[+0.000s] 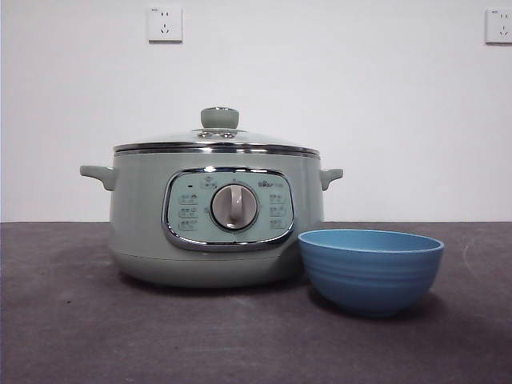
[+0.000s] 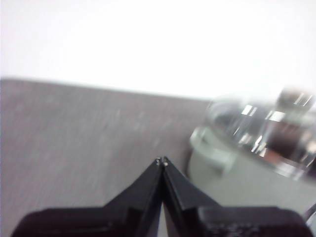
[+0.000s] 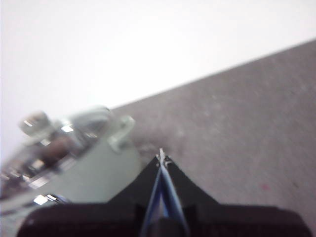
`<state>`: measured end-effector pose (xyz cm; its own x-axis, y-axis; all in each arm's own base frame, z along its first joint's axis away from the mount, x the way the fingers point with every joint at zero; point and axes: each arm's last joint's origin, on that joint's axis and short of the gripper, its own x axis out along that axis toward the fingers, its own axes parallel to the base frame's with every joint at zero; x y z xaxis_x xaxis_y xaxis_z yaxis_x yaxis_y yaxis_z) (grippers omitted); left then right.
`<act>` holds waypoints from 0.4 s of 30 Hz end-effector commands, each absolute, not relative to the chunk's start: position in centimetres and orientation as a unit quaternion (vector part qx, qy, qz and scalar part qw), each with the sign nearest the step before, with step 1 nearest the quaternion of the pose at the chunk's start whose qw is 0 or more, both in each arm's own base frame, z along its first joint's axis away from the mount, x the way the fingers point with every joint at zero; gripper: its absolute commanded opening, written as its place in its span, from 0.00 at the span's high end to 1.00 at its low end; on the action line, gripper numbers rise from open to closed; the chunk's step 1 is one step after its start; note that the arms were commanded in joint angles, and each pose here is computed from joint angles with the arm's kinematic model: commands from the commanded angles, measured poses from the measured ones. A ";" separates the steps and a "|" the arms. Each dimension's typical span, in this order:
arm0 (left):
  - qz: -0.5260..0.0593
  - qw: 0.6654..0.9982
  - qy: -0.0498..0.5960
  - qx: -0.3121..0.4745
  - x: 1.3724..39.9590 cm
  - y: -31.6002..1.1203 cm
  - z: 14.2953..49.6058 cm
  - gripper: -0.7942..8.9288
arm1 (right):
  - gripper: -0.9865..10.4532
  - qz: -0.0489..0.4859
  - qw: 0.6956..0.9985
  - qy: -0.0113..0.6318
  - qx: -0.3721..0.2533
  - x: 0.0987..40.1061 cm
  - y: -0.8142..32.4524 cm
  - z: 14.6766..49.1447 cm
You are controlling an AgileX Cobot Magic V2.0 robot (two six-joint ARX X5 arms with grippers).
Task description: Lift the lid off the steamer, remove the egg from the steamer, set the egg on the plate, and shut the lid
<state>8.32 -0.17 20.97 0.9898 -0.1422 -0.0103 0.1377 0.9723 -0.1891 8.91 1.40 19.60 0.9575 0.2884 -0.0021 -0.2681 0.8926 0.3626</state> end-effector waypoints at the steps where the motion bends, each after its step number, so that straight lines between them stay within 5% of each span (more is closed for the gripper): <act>1: -0.084 0.991 0.000 -0.106 7.9 -0.3 23.0 0.93 | 0.92 0.162 0.968 0.019 0.193 8.8 1.5 21.5; 12: -0.190 0.976 0.061 -0.091 7.6 -0.9 30.3 0.93 | 0.92 0.290 0.943 0.094 0.133 10.5 2.4 29.7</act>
<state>7.60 -0.84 29.89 0.9271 -0.3661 -0.0809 0.3411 0.9132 -0.2229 10.34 2.34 29.10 0.8262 0.5547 -0.0989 -0.4930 0.7966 0.3499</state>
